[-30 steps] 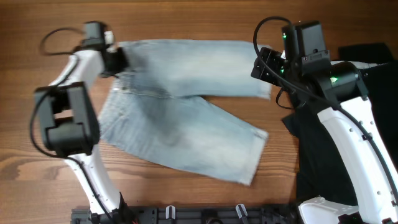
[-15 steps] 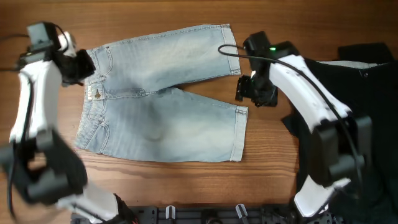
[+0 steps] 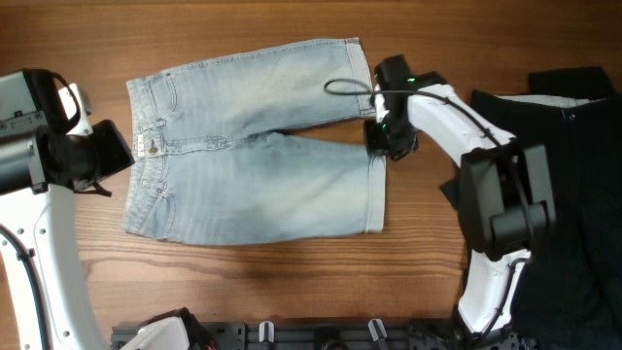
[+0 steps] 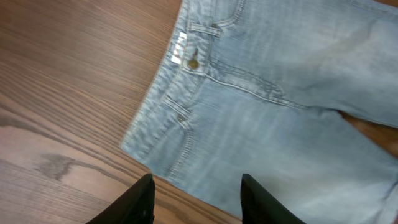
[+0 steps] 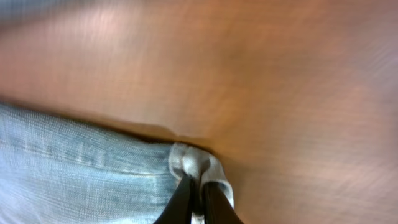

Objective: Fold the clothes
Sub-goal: 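Drag the jeans left onto the open table and release them flat, then grasp the waistband corner with left gripper, leg hem with right gripper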

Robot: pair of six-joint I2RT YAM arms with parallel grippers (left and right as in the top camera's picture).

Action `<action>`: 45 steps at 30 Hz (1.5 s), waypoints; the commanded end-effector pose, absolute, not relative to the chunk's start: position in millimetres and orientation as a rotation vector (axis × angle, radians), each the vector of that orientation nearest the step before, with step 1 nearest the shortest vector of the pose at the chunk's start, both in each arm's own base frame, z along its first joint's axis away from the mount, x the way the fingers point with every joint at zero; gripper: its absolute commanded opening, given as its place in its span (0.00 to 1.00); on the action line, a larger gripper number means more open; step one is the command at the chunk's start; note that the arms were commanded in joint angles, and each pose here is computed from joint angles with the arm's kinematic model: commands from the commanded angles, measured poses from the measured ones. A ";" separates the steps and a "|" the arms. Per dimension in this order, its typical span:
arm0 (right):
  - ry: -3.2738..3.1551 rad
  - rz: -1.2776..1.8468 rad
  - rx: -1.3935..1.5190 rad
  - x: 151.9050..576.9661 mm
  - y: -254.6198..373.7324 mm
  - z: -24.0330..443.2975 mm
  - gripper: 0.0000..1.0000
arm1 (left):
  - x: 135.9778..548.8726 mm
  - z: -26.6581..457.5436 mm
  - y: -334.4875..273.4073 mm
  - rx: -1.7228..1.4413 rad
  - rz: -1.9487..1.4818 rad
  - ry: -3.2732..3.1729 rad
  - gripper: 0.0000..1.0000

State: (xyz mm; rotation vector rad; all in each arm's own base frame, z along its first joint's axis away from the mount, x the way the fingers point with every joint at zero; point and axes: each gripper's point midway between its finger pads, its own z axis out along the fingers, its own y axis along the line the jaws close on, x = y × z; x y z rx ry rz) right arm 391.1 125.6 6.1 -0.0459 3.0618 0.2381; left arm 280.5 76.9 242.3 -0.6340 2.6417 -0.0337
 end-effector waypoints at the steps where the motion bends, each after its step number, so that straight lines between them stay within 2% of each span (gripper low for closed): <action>1: 2.970 0.144 0.261 426.5 68.0 7.8 0.11 | 276.7 244.9 85.6 -0.706 0.023 2.614 0.45; 2: 2.958 0.188 0.255 431.7 64.8 14.5 0.23 | 277.0 245.1 85.4 -0.728 0.016 2.606 0.46; 3: 2.951 0.242 0.226 434.8 63.9 24.8 0.28 | 277.1 245.0 85.1 -0.726 0.014 2.607 0.49; 7: 2.906 0.323 0.240 430.2 51.3 90.8 0.32 | 274.5 243.3 84.3 -0.741 0.011 2.618 0.50; 10: 2.864 0.381 0.232 401.0 55.8 150.9 0.36 | 265.8 239.4 81.6 -0.760 0.008 2.655 0.54; 11: 2.866 0.399 0.233 390.7 57.5 162.0 0.39 | 261.9 237.9 80.5 -0.765 0.008 2.672 0.54; 13: 2.919 0.412 0.339 354.8 56.8 181.7 0.51 | 255.0 234.8 78.4 -0.775 0.006 2.702 0.54; 16: 3.085 0.327 0.453 307.3 49.1 173.9 0.55 | 241.1 218.4 79.5 -0.876 -0.006 2.748 0.60; 19: 3.156 0.311 0.521 291.8 49.1 138.7 0.59 | 231.8 194.7 79.6 -0.964 -0.042 2.786 0.64; 21: 3.200 0.390 0.650 274.8 58.5 96.6 0.63 | 227.0 171.0 74.3 -1.014 -0.130 2.815 0.64; 24: 3.212 0.494 0.781 255.2 69.7 52.9 0.61 | 227.3 146.7 70.8 -1.040 -0.195 2.819 0.64; 25: 3.205 0.486 0.884 242.8 69.5 28.9 0.59 | 225.8 129.3 68.8 -1.049 -0.214 2.827 0.58; 26: 3.195 0.484 0.913 238.2 69.2 17.9 0.58 | 222.8 119.4 67.6 -1.055 -0.215 2.839 0.57; 28: 3.156 0.486 0.995 233.9 69.1 1.7 0.58 | 218.7 108.1 66.2 -1.060 -0.214 2.853 0.54; 34: 3.046 0.651 0.894 253.3 81.6 -11.0 0.58 | 219.9 100.2 68.8 -1.056 -0.195 2.845 0.52; 35: 3.032 0.691 0.884 256.0 85.3 -10.2 0.55 | 219.9 100.1 69.4 -1.057 -0.191 2.844 0.52; 37: 3.063 0.702 0.905 247.8 86.9 -9.5 0.41 | 219.6 100.1 69.2 -1.057 -0.191 2.845 0.53; 38: 3.092 0.688 0.922 240.2 86.2 -9.7 0.28 | 219.5 100.1 69.2 -1.057 -0.191 2.845 0.53; 45: 3.112 0.673 0.893 239.0 84.9 -4.7 0.12 | 219.6 100.1 69.2 -1.057 -0.191 2.845 0.54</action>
